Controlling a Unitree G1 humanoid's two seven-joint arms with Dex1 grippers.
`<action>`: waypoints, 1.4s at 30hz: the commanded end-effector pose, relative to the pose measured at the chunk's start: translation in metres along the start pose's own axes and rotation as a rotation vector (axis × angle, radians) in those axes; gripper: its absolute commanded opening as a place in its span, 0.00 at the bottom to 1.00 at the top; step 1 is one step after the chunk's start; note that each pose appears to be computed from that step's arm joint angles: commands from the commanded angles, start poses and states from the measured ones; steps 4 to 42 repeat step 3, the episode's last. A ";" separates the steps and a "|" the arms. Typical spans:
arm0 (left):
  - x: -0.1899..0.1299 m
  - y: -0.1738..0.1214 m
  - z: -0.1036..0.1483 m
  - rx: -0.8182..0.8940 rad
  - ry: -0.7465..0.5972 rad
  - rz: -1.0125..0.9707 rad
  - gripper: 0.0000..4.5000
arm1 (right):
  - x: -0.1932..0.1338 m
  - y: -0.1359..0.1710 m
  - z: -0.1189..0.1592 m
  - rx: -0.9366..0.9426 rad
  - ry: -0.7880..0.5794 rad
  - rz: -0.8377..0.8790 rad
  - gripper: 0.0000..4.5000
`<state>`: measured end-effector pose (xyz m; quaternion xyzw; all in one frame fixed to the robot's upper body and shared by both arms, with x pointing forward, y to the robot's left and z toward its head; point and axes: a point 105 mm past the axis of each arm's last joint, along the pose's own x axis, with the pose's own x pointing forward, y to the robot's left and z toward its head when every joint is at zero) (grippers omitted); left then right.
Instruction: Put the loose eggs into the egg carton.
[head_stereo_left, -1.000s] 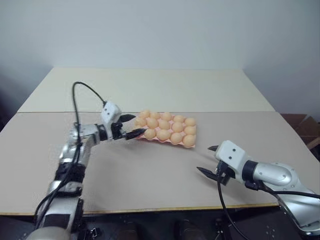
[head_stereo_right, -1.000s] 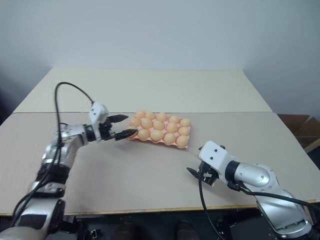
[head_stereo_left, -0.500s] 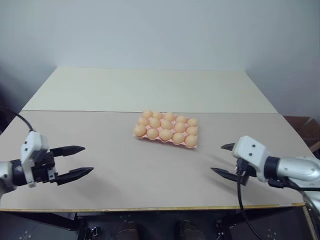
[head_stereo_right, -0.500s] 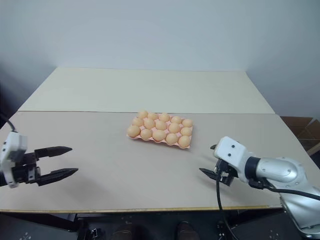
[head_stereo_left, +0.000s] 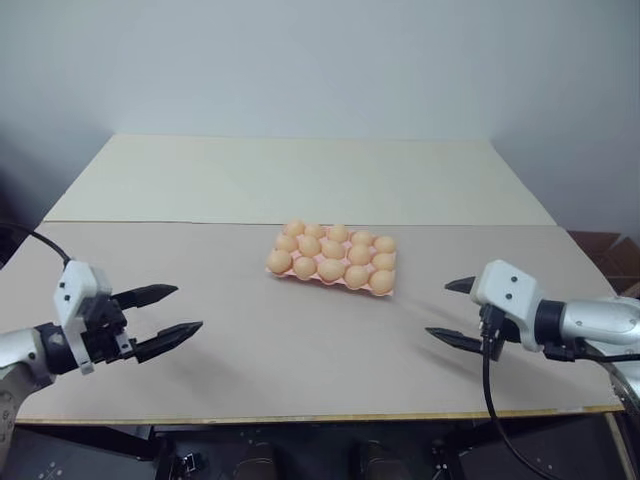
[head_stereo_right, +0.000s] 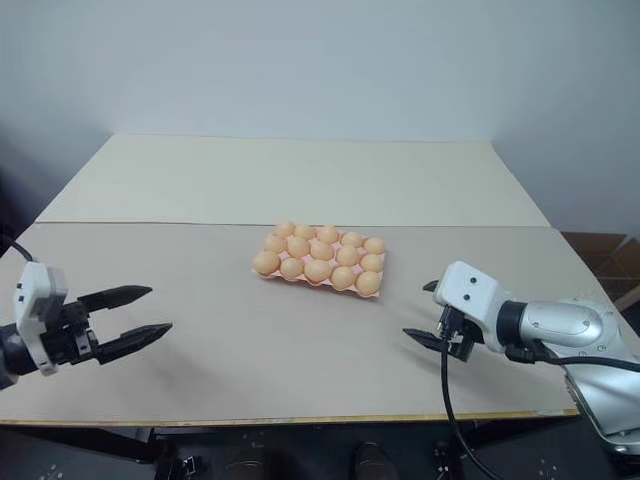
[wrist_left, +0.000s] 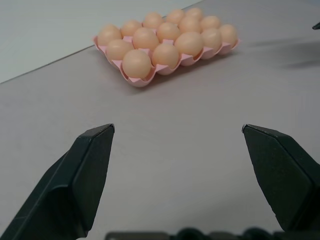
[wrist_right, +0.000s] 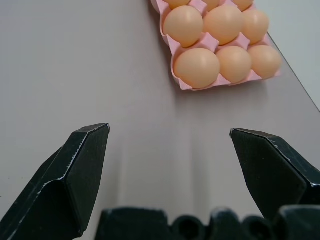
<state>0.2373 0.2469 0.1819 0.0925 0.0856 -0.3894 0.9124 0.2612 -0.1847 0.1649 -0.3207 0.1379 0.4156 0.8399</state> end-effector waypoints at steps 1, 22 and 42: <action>0.000 -0.003 0.011 0.020 -0.025 -0.016 0.99 | -0.001 0.007 0.004 -0.037 -0.002 0.016 1.00; 0.000 -0.005 0.012 0.022 -0.042 -0.026 0.99 | -0.002 0.005 0.005 -0.041 -0.003 0.012 1.00; 0.000 -0.005 0.012 0.022 -0.042 -0.026 0.99 | -0.002 0.005 0.005 -0.041 -0.003 0.012 1.00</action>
